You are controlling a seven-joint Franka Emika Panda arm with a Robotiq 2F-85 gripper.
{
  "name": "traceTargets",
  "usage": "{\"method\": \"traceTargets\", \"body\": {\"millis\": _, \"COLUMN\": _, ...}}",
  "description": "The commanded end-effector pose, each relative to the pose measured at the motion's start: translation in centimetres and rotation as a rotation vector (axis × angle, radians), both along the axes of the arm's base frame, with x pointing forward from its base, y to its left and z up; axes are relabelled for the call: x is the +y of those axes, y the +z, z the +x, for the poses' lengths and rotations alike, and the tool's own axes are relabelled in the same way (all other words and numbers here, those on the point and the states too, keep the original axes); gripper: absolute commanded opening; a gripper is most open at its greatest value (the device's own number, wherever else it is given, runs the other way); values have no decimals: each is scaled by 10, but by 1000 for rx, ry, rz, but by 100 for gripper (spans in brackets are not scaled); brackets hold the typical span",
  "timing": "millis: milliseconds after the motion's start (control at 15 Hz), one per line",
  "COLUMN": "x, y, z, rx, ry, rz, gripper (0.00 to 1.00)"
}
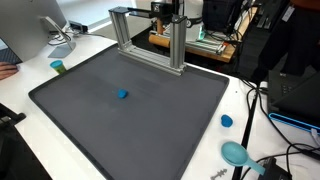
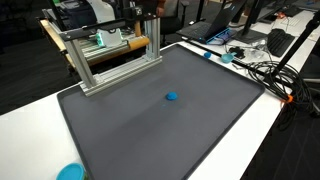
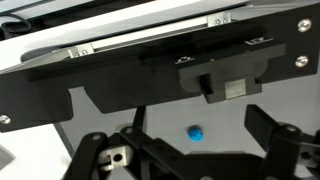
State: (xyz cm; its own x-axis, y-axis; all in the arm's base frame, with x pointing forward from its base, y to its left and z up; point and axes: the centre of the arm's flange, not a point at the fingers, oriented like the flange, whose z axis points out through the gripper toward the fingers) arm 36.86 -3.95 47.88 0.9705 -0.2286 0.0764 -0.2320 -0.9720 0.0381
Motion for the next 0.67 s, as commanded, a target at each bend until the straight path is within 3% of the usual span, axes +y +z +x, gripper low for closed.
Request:
{"method": "traceTargets", "body": {"millis": 0, "x": 26, "y": -9, "z": -4, "rx": -28, "ry": 62, "rz": -13, "gripper": 100}}
{"method": "traceTargets", "body": {"millis": 600, "x": 32, "y": -19, "z": -2, "rx": -6, "ry": 76, "rz": -19, "gripper": 100}}
